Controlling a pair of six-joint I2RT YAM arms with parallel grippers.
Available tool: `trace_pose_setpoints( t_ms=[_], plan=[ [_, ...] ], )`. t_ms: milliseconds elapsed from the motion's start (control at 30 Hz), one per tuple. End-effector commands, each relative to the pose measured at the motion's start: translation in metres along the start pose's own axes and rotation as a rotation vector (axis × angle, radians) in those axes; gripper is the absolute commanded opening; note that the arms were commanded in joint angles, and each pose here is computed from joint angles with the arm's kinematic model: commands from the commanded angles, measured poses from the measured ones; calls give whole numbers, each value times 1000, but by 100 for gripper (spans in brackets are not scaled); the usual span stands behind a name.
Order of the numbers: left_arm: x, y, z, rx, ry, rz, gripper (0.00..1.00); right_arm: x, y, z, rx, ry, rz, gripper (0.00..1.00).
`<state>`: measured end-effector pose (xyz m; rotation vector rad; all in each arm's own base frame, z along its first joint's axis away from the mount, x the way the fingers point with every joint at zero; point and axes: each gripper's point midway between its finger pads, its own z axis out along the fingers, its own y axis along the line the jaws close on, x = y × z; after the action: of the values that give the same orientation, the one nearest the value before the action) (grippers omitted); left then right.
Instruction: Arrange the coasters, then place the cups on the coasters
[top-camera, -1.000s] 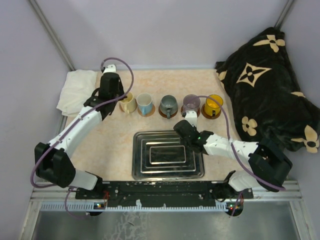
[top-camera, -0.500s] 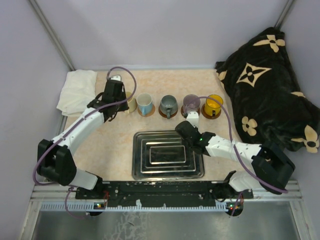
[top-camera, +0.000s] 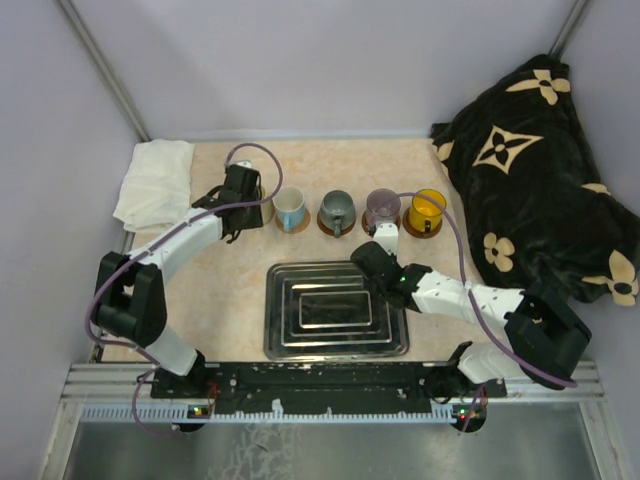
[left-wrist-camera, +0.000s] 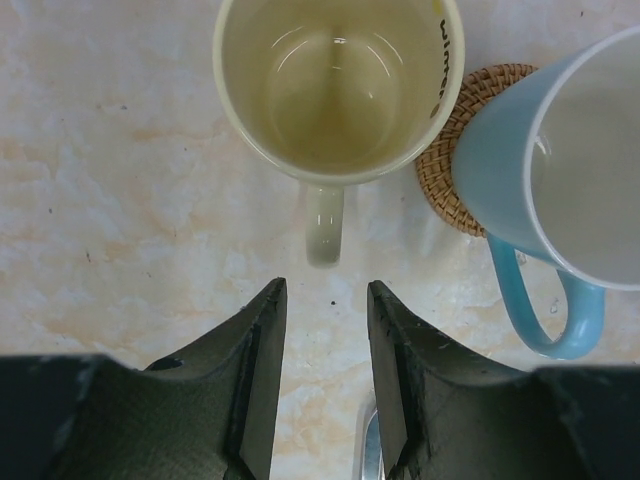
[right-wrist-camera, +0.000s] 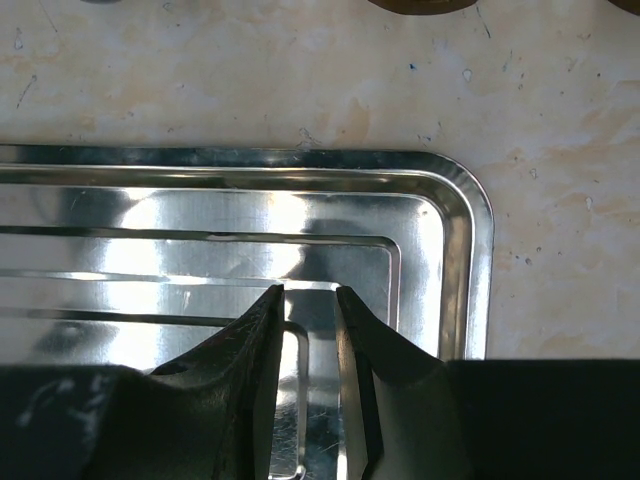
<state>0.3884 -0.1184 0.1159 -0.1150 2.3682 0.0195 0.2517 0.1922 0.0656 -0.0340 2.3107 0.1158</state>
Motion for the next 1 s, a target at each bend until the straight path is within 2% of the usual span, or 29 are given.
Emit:
trace_pose_setpoints(
  t_ms=[0, 767, 967],
  plan=[
    [-19, -2, 4, -12, -51, -14, 45, -15, -4, -1, 18, -58, 50, 28],
    [-31, 4, 32, -65, -71, -26, 43, -13, -6, 3, 41, -54, 38, 29],
    [-33, 10, 38, -77, -80, -37, 37, -12, -7, 3, 45, -51, 40, 29]
  ],
)
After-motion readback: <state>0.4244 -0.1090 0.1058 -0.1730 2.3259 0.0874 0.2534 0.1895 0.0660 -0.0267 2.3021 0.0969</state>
